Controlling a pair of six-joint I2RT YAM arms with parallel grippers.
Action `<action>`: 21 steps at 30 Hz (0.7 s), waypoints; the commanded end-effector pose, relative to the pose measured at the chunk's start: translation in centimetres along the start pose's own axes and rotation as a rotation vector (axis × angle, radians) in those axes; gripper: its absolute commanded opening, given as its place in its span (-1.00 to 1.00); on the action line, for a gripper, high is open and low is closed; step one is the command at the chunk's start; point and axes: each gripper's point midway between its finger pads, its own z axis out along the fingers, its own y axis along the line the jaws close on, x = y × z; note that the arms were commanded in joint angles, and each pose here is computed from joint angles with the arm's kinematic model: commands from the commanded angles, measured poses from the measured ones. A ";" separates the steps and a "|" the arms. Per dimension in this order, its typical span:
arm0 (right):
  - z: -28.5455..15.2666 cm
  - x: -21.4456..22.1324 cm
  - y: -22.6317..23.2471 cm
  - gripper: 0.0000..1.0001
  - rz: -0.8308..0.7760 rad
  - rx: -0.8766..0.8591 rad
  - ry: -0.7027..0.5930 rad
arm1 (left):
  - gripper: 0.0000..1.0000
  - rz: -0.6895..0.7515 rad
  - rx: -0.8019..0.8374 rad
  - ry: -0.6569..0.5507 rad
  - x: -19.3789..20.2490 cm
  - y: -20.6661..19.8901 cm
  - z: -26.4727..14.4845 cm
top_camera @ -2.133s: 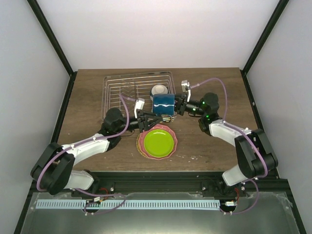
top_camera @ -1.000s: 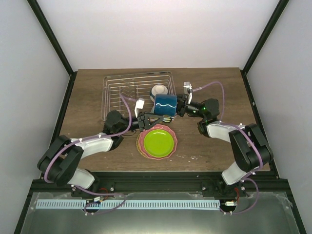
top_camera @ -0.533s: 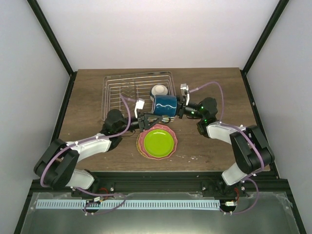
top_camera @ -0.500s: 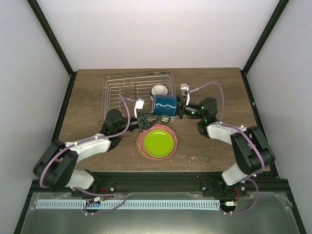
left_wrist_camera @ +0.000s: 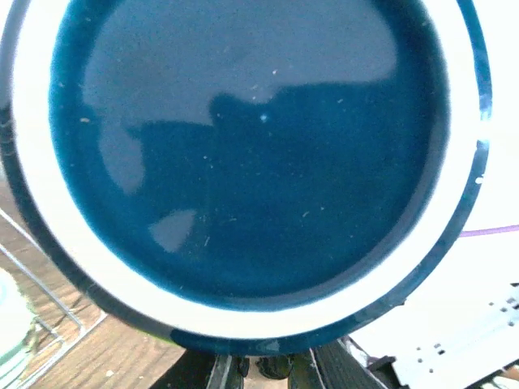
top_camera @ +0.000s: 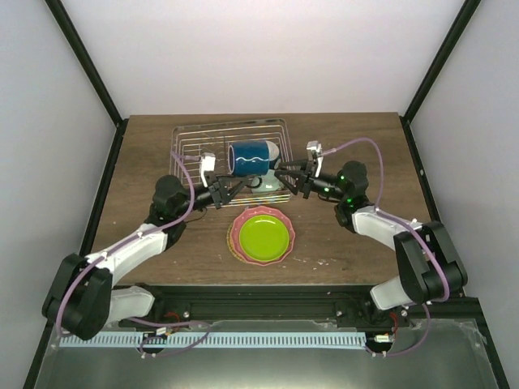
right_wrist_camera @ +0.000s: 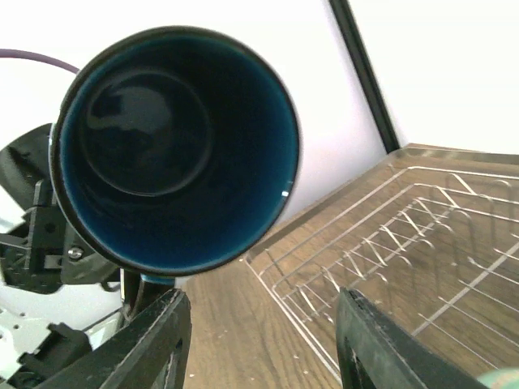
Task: Load the mixed dishes into the dish rack
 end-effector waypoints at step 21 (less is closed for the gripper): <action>-6.1 -1.1 -9.2 1.00 -0.022 0.689 0.098 | -1.00 0.245 -0.908 0.283 -3.6 16.2 -1.2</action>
